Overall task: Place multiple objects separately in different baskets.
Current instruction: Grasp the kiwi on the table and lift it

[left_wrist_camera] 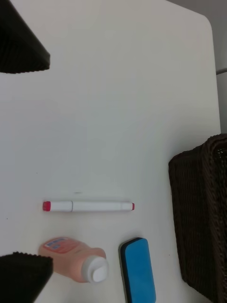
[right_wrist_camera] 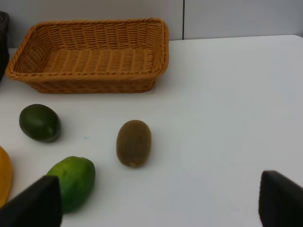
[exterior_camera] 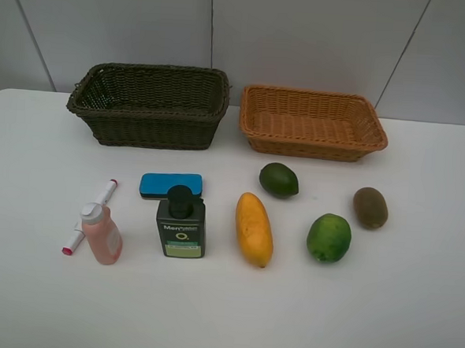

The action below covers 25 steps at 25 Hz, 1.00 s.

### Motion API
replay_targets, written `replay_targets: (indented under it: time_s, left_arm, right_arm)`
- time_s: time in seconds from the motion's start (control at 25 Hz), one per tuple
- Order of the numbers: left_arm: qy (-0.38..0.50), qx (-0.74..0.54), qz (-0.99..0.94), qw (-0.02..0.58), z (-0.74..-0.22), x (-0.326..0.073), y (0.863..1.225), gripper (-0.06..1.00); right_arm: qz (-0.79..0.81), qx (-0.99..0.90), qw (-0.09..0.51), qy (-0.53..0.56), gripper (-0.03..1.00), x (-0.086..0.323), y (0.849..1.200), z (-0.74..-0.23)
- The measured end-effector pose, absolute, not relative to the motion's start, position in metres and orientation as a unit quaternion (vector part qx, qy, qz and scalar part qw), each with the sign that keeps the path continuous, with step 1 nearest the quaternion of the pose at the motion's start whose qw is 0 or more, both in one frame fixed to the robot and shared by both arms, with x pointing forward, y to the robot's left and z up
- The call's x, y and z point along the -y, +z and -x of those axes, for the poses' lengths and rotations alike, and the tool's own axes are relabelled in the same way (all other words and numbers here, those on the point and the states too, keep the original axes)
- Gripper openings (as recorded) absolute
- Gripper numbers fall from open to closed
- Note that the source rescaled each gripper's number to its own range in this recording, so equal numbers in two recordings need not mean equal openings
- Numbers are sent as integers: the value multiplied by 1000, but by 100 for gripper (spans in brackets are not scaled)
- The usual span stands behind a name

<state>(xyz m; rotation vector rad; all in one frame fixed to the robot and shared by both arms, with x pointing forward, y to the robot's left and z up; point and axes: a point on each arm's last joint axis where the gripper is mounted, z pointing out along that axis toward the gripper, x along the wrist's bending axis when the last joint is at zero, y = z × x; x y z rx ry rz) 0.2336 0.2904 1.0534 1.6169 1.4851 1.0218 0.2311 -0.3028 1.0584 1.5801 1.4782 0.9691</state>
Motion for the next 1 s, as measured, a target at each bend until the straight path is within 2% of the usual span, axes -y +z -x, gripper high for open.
replay_targets:
  time_s: [1.0]
  left_arm:
    - [395, -574, -625, 352, -234, -290, 1053, 100]
  right_arm:
    - [-616, -577, 378, 381, 100, 303, 1059, -231]
